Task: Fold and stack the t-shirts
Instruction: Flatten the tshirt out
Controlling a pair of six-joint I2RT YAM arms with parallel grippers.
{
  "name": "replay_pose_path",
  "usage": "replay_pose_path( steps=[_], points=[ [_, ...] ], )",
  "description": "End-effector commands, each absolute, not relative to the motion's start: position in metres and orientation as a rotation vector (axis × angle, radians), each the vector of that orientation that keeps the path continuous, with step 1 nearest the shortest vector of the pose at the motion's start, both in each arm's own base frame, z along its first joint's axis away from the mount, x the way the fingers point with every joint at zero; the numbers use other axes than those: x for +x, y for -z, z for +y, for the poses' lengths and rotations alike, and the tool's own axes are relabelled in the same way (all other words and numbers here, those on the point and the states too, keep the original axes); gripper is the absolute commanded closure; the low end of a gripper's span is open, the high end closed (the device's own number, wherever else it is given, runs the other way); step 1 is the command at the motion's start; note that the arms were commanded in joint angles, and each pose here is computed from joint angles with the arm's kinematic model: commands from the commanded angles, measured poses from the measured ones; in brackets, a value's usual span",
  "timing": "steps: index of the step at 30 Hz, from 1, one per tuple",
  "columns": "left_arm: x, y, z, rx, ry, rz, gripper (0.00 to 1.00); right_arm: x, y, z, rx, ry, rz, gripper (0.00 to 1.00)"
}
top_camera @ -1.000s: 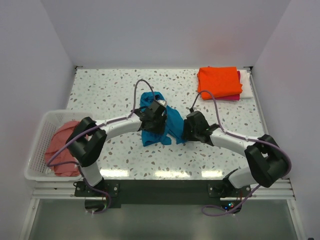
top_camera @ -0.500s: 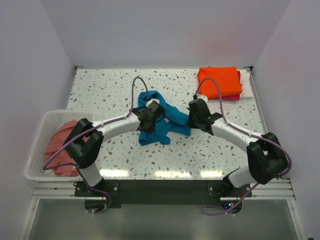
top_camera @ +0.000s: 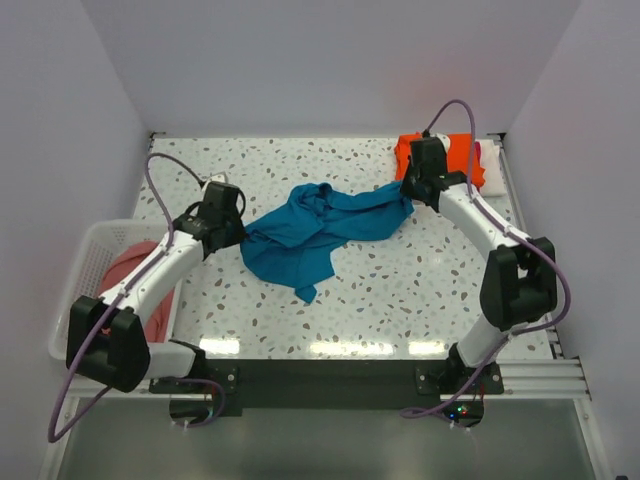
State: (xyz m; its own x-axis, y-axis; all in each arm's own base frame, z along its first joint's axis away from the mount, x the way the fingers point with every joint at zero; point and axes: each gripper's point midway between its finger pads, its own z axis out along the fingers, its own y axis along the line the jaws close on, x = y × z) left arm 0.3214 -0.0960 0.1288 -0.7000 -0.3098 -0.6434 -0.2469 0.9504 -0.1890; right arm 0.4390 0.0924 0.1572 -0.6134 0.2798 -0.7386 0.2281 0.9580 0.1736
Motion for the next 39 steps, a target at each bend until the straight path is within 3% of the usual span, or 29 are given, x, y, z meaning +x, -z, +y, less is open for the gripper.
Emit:
replay_pose_path(
  steps=[1,7,8,14,15,18,22,26,33,39],
  points=[
    [0.332,-0.120,-0.095,-0.460,0.241,2.390,1.00,0.455,-0.152,0.076,0.378,-0.011,2.279,1.00],
    [0.375,-0.130,-0.079,-0.542,0.271,2.369,1.00,0.480,-0.139,0.049,0.464,-0.031,2.301,1.00],
    [0.382,-0.133,-0.073,-0.561,0.268,2.357,1.00,0.483,-0.140,0.046,0.469,-0.041,2.301,0.93],
    [0.437,-0.155,-0.068,-0.556,0.287,2.293,0.99,0.478,-0.132,0.044,0.457,-0.037,2.336,0.74],
    [0.444,-0.149,-0.073,-0.534,0.303,2.314,0.95,0.476,-0.130,0.045,0.455,-0.042,2.340,0.72],
    [0.459,-0.155,-0.082,-0.477,0.340,2.340,0.54,0.470,-0.131,0.047,0.458,-0.063,2.343,0.52],
    [0.449,-0.155,-0.087,-0.443,0.373,2.331,0.35,0.453,-0.130,0.046,0.455,-0.067,2.339,0.35],
    [0.413,-0.157,-0.108,-0.361,0.359,2.336,0.37,0.429,-0.126,0.046,0.451,-0.080,2.344,0.34],
    [0.348,-0.107,-0.142,-0.216,0.169,2.456,0.58,0.393,-0.121,0.050,0.434,-0.065,2.317,0.33],
    [0.321,-0.070,-0.163,-0.097,0.165,2.540,0.60,0.378,-0.120,0.076,0.343,-0.101,2.336,0.33]
  ],
)
